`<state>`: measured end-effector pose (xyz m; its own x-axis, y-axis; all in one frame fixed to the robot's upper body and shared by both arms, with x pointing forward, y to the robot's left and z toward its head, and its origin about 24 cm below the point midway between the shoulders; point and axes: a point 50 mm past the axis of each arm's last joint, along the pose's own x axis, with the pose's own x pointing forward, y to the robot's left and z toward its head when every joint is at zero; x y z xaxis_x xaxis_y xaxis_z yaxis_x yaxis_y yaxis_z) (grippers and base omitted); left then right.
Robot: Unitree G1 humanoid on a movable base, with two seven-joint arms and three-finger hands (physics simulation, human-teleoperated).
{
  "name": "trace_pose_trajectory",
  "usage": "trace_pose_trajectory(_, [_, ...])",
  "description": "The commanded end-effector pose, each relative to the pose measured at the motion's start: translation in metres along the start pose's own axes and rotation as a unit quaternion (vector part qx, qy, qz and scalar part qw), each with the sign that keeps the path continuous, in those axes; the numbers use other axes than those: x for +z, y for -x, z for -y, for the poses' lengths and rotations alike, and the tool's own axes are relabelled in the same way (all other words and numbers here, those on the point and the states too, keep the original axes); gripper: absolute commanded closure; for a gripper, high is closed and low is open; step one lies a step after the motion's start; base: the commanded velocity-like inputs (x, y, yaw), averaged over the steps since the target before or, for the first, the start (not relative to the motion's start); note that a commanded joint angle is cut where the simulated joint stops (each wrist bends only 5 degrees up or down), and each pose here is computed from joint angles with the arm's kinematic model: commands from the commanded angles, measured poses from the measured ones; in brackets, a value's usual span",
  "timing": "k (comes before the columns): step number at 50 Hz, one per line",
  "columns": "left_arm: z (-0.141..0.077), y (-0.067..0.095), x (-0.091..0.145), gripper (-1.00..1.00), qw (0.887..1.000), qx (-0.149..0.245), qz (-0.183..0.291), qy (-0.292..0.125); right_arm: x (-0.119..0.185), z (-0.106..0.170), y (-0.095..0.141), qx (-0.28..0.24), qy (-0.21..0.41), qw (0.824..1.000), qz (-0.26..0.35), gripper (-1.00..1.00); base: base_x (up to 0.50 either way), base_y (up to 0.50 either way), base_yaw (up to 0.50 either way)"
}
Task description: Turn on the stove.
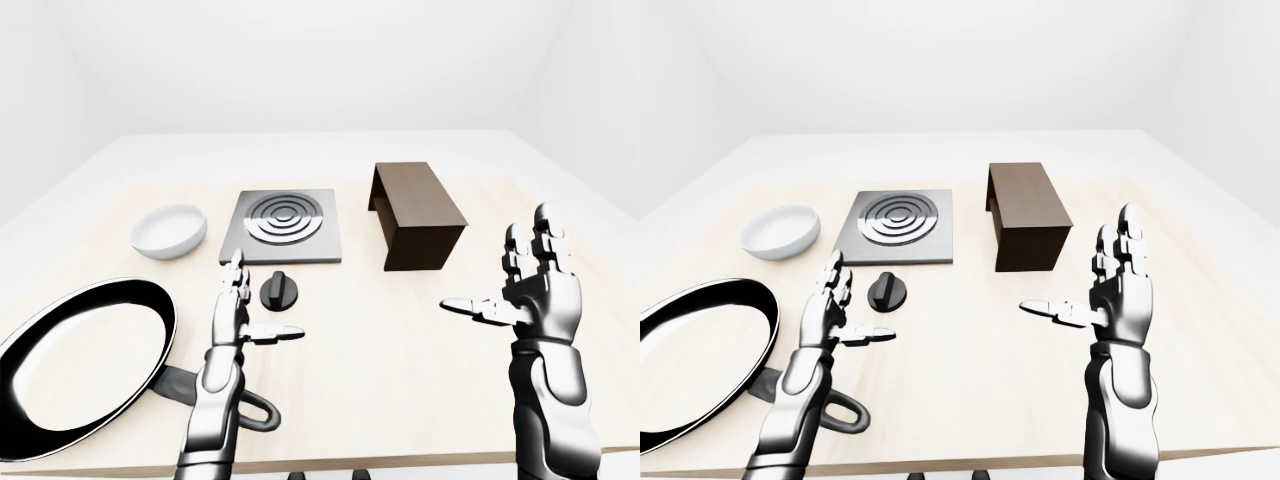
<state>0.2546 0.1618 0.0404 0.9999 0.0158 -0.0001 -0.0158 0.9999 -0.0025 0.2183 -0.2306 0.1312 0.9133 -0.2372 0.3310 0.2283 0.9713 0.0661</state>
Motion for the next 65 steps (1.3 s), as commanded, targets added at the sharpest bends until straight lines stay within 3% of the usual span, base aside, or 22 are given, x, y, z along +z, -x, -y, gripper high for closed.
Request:
trace_pose_trajectory(1, [0.004,-0.004,0.002,-1.0,1.0,-0.005,0.001,-0.006,-0.002,0.0,0.001,0.0,-0.006,1.0,-0.004,-1.0,0.0,0.0,0.0])
trace_pose_trajectory(8, [0.006,-0.006,0.004,-1.0,1.0,-0.007,0.003,-0.008,-0.001,0.0,0.002,0.001,-0.006,1.0,-0.004,-1.0,0.0,0.0,0.0])
trace_pose_trajectory(10, [0.009,-0.024,0.006,-1.0,1.0,-0.005,0.006,-0.021,-0.002,0.0,0.002,0.001,-0.008,1.0,-0.005,-1.0,0.0,0.0,0.0])
trace_pose_trajectory(26, [0.008,-0.027,-0.006,-1.0,1.0,-0.005,-0.008,-0.024,-0.001,-0.001,0.002,0.004,-0.008,1.0,-0.002,-1.0,0.0,0.0,0.0])
trace_pose_trajectory(28, [0.009,-0.03,-0.022,-1.0,0.999,-0.006,-0.037,-0.033,-0.001,-0.001,0.002,0.005,-0.008,1.0,-0.002,-1.0,0.0,0.0,0.0])
trace_pose_trajectory(31, [0.009,-0.031,-0.026,-1.0,0.998,-0.007,-0.045,-0.033,-0.001,-0.001,0.001,0.005,-0.008,1.0,-0.003,-1.0,0.0,0.0,0.0])
trace_pose_trajectory(61, [0.013,-0.026,-0.049,-1.0,0.995,-0.02,-0.096,-0.033,-0.007,-0.002,0.001,0.005,-0.006,1.0,-0.014,-1.0,0.0,0.0,0.0])
trace_pose_trajectory(65, [0.019,-0.019,-0.056,-1.0,0.993,-0.031,-0.109,-0.039,-0.007,-0.002,0.001,0.004,-0.001,1.0,-0.016,-1.0,0.0,0.0,0.0])
